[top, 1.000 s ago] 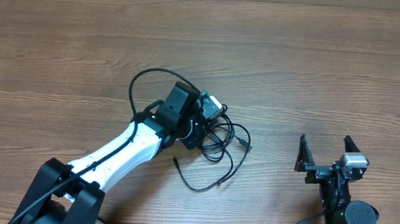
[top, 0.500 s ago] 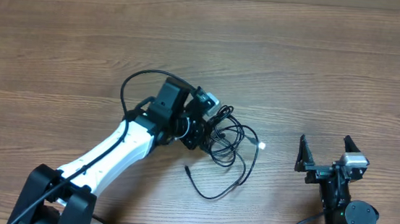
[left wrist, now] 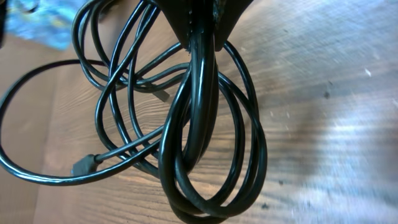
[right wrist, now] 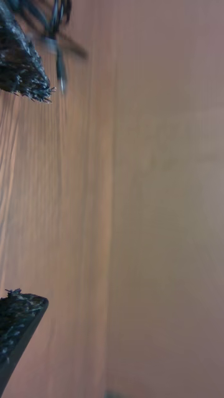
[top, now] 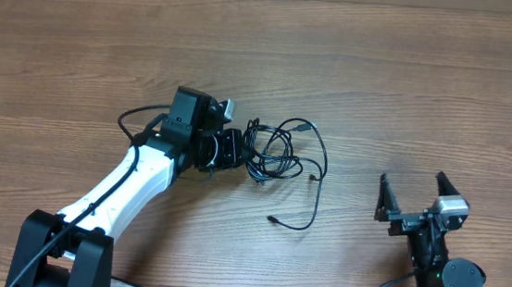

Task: Untangle cables
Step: 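Lift the gripped cable bundle upward with the left gripper, then move the right gripper toward the hanging cable loops beside the left gripper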

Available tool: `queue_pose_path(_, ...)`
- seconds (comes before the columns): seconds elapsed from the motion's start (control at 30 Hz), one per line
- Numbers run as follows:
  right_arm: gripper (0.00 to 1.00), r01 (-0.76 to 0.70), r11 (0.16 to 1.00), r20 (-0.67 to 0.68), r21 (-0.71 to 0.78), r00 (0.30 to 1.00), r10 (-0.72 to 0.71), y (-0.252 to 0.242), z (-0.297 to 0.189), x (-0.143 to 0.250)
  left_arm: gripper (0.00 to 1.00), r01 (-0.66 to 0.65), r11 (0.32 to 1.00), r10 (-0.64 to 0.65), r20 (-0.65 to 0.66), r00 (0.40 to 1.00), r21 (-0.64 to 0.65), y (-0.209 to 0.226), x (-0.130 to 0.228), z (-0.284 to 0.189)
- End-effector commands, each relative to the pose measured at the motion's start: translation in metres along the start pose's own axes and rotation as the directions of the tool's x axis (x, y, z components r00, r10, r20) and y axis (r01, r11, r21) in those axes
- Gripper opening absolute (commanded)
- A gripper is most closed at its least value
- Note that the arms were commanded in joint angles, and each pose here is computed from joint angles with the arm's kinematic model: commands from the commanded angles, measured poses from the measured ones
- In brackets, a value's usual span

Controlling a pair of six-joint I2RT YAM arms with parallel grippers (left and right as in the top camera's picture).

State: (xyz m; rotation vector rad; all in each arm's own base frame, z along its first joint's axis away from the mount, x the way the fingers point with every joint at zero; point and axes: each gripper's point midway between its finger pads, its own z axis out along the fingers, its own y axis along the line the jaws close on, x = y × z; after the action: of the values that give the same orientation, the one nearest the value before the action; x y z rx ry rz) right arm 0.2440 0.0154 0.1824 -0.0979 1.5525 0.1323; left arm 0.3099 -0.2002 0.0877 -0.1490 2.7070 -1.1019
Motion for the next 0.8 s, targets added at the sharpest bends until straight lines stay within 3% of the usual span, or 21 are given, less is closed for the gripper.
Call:
queue_pose_path(0.0,1.00,-0.156,0.957,-0.002,-0.244,0.987,0.160,0.041,-0.005,-0.007,0.04,0.154,0.985,-0.155,0.003,0.988,0.081,-0.026,-0.008,-0.011)
queue_pose_path(0.17,1.00,-0.505,0.797,-0.161,-0.331,0.862,0.480,0.063,-0.012,-0.006,0.04,0.266,0.959,-0.268,0.009,0.963,0.095,-0.029,-0.013,-0.012)
queue_pose_path(0.37,1.00,-0.501,0.748,-0.188,-0.435,0.863,0.469,0.083,-0.026,-0.036,0.04,0.396,0.913,-0.403,0.078,0.912,0.096,-0.026,-0.029,-0.013)
queue_pose_path(0.57,1.00,-0.537,0.722,-0.261,-0.437,0.844,0.469,0.092,-0.033,-0.063,0.04,0.520,0.847,-0.528,0.057,0.848,0.112,-0.028,-0.028,-0.012)
queue_pose_path(0.77,1.00,-0.628,0.663,-0.423,-0.408,0.773,0.473,0.098,-0.021,-0.068,0.04,0.484,0.864,-0.494,0.049,0.868,0.138,-0.042,-0.027,-0.008)
